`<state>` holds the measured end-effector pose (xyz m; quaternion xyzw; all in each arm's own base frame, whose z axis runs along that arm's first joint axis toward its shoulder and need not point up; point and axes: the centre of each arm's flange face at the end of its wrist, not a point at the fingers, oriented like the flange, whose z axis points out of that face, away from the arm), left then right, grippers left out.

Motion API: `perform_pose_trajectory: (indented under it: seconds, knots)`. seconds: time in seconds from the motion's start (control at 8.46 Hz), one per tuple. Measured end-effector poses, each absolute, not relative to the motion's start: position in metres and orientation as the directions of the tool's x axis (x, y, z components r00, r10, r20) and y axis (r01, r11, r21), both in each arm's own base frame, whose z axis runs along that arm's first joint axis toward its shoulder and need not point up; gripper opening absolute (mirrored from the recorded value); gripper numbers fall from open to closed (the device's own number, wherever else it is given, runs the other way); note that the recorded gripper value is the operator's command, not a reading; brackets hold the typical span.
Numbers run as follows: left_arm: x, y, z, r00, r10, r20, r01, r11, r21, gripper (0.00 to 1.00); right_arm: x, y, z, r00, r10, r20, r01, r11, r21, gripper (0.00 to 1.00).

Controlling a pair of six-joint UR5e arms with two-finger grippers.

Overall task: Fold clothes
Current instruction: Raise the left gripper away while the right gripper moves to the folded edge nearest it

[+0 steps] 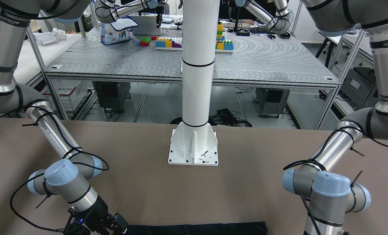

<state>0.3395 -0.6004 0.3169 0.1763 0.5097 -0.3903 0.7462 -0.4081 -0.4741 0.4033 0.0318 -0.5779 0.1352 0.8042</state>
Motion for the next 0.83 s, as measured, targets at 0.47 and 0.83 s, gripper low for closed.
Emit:
perform_pose_trajectory:
  seconds: [0.47,0.83]
  knots:
    - [0.340,-0.599,0.319,0.176,-0.403,-0.898,0.767,0.628,-0.131,1.00,-0.423,-0.452,0.417,0.317,0.188,0.930,-0.227,0.967,-0.118,0.02]
    - [0.339,-0.599,0.321,0.181,-0.402,-0.897,0.767,0.629,-0.128,1.00,-0.430,-0.447,0.415,0.316,0.183,0.931,-0.217,0.969,-0.116,0.00]
